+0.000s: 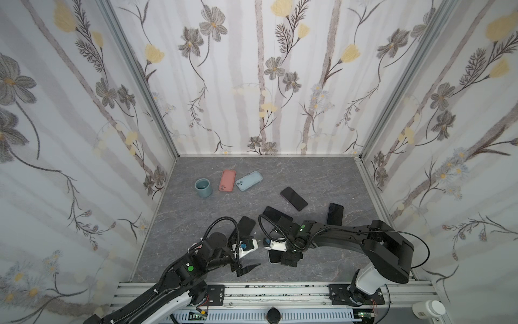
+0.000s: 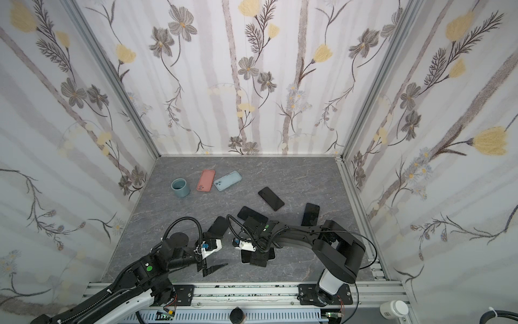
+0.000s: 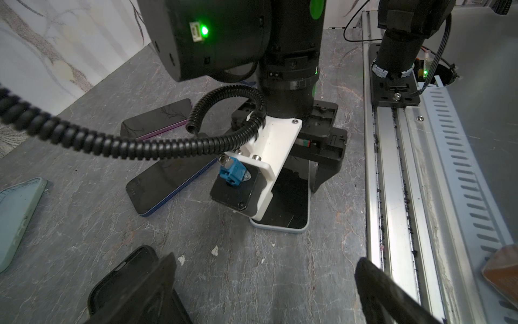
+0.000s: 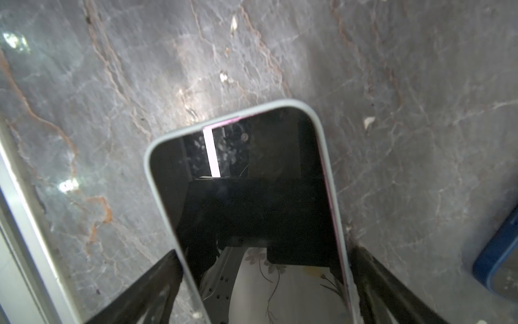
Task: Put the phone into the phone case
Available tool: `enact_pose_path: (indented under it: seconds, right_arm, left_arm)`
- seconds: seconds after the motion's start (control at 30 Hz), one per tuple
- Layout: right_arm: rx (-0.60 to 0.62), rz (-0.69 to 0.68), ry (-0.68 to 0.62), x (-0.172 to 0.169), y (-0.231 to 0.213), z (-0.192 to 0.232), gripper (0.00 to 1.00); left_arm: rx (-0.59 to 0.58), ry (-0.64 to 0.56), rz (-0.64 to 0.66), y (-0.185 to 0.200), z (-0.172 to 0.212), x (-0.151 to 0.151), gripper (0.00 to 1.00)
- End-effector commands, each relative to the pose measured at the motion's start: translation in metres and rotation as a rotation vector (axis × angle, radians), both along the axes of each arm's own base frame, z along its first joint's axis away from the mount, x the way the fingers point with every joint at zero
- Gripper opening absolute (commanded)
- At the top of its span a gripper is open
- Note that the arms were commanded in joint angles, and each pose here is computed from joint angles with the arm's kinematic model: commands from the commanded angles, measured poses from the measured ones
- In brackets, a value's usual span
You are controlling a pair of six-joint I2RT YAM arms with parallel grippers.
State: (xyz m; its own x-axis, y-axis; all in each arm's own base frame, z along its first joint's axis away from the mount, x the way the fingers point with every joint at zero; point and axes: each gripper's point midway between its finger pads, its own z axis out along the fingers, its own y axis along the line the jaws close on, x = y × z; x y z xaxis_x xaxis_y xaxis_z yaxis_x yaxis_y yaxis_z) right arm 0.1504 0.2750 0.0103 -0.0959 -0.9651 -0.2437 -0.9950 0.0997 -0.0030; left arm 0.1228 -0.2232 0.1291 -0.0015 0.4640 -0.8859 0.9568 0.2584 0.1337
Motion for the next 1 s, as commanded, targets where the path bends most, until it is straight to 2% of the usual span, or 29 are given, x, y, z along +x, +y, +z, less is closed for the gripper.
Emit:
enact_pose_path:
  seconds: [0.0,0.17,0.37,0.53,0.73,0.97]
  right_arm:
    - [-0.054,0.022,0.073,-0.015,-0.012,-0.011,0.90]
    - [-0.073,0.008,0.088,-0.017,-0.014,-0.012,0.83]
    - [-0.157,-0.088,0.040,0.000,-0.021,-0.018,0.72]
    - [-0.187,-0.192,0.012,0.010,-0.029,-0.020,0.69]
    - [-0.124,-0.305,-0.033,0.024,-0.029,-0.004,0.67]
    - [0.079,-0.476,-0.087,0.058,-0.015,0.053,0.65]
  left_arm:
    - [-0.016,-0.030,-0.018,-0.003,0.005,0.000,1.00]
    - [-0.019,-0.032,-0.019,-0.003,0.005,0.000,1.00]
    - [-0.024,-0.033,-0.024,-0.003,0.006,-0.001,1.00]
    - [-0.029,-0.035,-0.028,-0.003,0.007,-0.002,0.99]
    - [-0.038,-0.038,-0.036,-0.004,0.009,-0.003,0.99]
    - [-0.053,-0.048,-0.033,-0.005,0.014,-0.002,0.98]
